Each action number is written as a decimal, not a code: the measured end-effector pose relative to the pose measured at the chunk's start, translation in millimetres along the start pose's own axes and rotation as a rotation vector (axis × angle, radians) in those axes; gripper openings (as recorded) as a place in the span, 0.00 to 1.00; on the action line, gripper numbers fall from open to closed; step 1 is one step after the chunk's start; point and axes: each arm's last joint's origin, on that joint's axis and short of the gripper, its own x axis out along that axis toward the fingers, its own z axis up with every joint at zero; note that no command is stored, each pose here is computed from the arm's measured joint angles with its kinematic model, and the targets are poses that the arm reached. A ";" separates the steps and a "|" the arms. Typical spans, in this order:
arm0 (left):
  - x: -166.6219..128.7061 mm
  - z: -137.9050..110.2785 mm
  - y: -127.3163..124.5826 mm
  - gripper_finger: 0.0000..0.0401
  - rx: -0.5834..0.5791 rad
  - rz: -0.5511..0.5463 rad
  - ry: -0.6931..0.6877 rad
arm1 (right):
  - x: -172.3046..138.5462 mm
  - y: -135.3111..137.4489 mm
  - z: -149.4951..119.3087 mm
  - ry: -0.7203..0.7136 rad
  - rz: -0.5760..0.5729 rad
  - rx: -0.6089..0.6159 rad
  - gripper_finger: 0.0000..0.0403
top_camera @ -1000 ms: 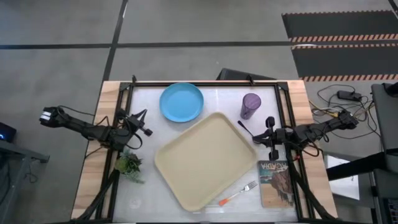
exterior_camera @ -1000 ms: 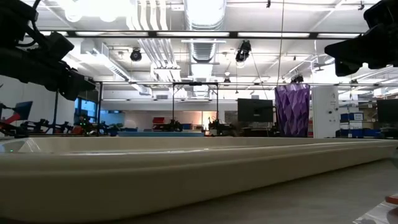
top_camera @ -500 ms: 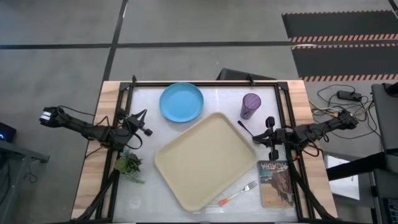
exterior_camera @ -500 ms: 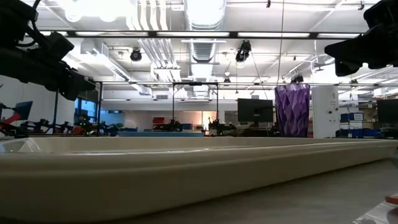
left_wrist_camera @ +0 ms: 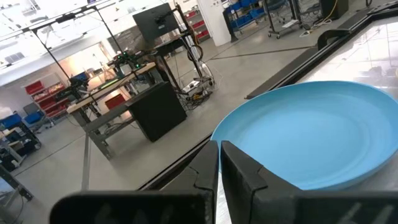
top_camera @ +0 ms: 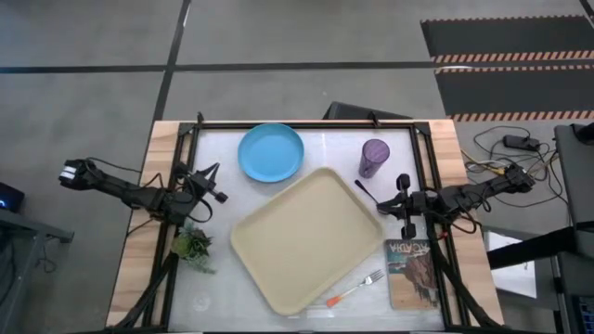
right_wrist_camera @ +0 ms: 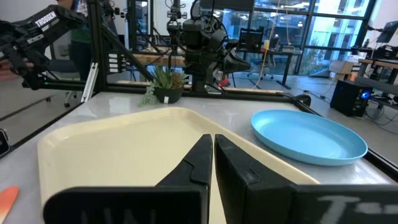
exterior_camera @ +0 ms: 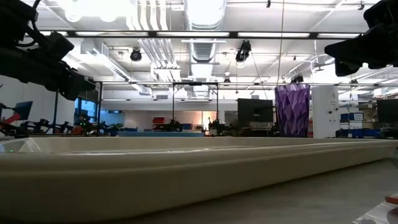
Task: Pick and place plate/cup/fork/spoon on tray
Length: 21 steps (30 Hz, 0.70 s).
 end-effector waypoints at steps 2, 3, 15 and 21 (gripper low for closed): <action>0.0 -0.1 0.0 0.00 0.001 0.000 0.000 | 0.0 0.0 0.3 -0.003 0.000 0.001 0.02; 0.0 0.0 0.0 0.00 0.000 0.000 0.000 | 0.0 0.0 0.9 -0.011 -0.001 0.003 0.02; -1.8 21.0 -2.3 0.00 -0.596 -0.258 -0.075 | -3.6 -2.8 26.3 -0.273 0.014 0.323 0.02; -3.4 42.6 6.2 0.00 -0.752 -0.264 -0.157 | -4.1 -3.1 28.2 -0.292 0.007 0.273 0.02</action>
